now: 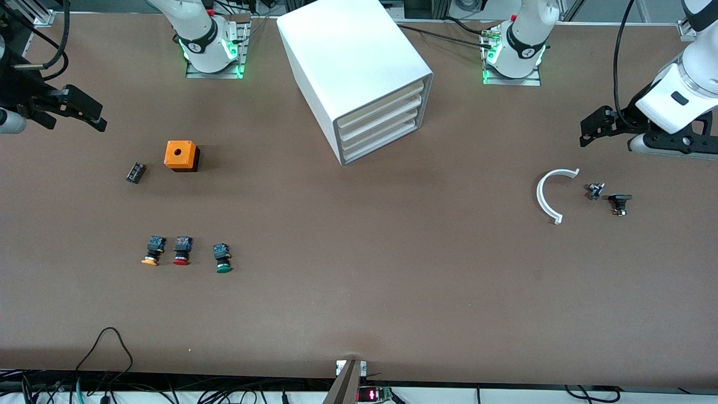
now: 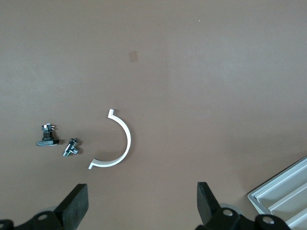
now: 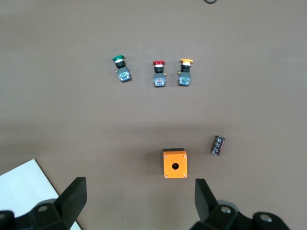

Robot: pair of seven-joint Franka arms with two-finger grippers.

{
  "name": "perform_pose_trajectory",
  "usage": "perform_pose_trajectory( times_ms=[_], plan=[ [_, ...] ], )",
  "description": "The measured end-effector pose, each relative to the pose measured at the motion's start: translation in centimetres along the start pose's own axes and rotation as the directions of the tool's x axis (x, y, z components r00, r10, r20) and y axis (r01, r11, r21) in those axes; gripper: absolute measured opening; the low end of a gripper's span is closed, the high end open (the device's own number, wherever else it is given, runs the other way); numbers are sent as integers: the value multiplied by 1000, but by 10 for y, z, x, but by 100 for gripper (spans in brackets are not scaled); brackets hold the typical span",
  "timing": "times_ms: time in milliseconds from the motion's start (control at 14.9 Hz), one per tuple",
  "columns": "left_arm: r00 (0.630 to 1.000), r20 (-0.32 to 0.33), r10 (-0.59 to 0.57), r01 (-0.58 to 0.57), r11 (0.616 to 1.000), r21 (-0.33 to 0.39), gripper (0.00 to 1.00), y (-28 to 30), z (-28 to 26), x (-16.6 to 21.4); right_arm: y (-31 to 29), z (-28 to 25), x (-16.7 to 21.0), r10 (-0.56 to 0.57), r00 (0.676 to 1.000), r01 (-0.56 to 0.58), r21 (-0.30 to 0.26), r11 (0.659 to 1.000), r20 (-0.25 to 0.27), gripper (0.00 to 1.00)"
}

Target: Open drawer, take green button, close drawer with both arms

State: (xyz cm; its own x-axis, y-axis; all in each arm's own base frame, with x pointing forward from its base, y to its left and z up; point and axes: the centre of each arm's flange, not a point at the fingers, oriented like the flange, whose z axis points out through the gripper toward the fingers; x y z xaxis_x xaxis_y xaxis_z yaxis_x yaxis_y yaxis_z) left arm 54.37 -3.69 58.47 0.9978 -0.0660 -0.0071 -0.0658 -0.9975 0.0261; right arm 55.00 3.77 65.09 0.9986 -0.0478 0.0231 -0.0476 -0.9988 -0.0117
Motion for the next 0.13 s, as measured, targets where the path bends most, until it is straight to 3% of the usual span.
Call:
perform_pose_trajectory(
  times_ms=[134],
  plan=[
    [1000, 0, 0, 0, 1000, 0, 100, 0, 0, 0, 0, -5, 2, 0, 1000, 0, 1, 1000, -11, 100]
  ],
)
